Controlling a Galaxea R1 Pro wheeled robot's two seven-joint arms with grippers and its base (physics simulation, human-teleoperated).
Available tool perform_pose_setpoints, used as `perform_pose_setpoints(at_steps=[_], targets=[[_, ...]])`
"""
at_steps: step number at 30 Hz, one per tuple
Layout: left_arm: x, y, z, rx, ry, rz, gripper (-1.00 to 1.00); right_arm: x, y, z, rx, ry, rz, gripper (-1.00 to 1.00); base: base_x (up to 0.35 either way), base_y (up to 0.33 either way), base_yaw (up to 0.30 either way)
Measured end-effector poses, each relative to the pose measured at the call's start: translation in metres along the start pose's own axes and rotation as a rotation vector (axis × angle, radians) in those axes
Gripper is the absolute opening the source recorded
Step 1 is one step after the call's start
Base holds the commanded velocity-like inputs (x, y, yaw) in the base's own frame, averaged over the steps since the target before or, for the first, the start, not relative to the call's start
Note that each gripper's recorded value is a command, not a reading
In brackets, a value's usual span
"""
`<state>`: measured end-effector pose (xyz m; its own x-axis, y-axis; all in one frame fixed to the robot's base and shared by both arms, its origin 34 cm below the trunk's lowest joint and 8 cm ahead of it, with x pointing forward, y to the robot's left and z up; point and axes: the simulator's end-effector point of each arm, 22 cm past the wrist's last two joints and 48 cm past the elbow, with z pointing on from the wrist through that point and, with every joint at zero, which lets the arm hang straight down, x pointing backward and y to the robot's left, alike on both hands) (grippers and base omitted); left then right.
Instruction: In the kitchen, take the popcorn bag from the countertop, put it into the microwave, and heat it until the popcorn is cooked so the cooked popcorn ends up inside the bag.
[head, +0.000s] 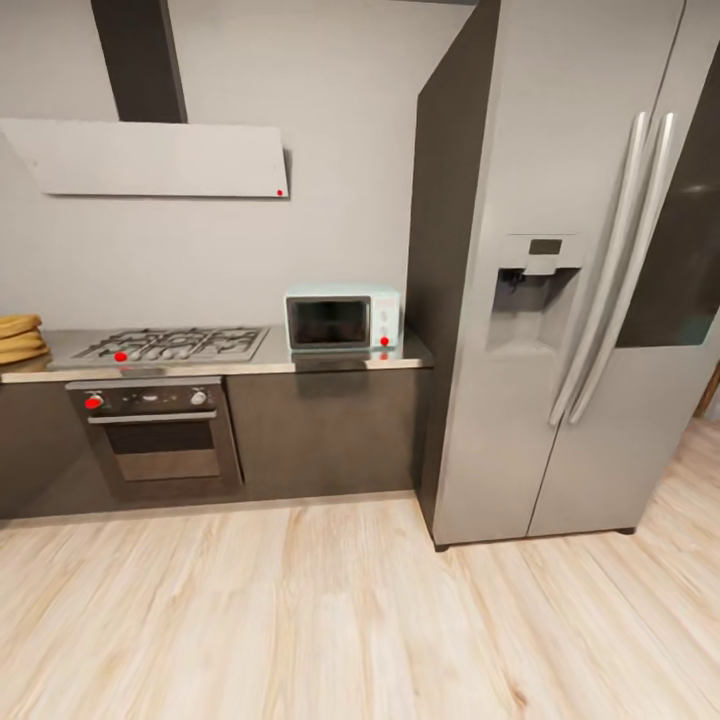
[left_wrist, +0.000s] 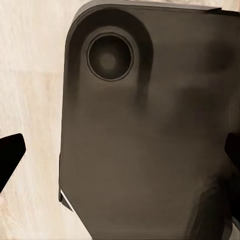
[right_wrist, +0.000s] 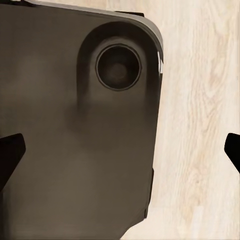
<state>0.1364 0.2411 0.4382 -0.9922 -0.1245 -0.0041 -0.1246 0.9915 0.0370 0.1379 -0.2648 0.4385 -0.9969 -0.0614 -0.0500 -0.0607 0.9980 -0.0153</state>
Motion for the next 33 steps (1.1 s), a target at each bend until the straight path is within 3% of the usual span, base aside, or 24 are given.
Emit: perform_pose_setpoints(at_steps=[15, 23, 33], targets=[[0.0002, 0.0039, 0.0002, -0.006, 0.002, -0.004, 1.00, -0.0004, -0.0004, 0.0000, 0.000, -0.002, 0.000, 1.00, 0.323, 0.000, 0.000], [0.0004, 0.0050, 0.0002, -0.007, 0.004, -0.027, 1.00, -0.0004, -0.0004, 0.0000, 0.000, -0.002, -0.001, 1.00, 0.325, 0.000, 0.006], [0.0002, 0.0038, 0.0002, -0.005, 0.002, -0.027, 1.00, -0.0005, -0.0004, 0.0000, 0.000, -0.002, 0.000, 1.00, 0.325, -0.006, 0.152]])
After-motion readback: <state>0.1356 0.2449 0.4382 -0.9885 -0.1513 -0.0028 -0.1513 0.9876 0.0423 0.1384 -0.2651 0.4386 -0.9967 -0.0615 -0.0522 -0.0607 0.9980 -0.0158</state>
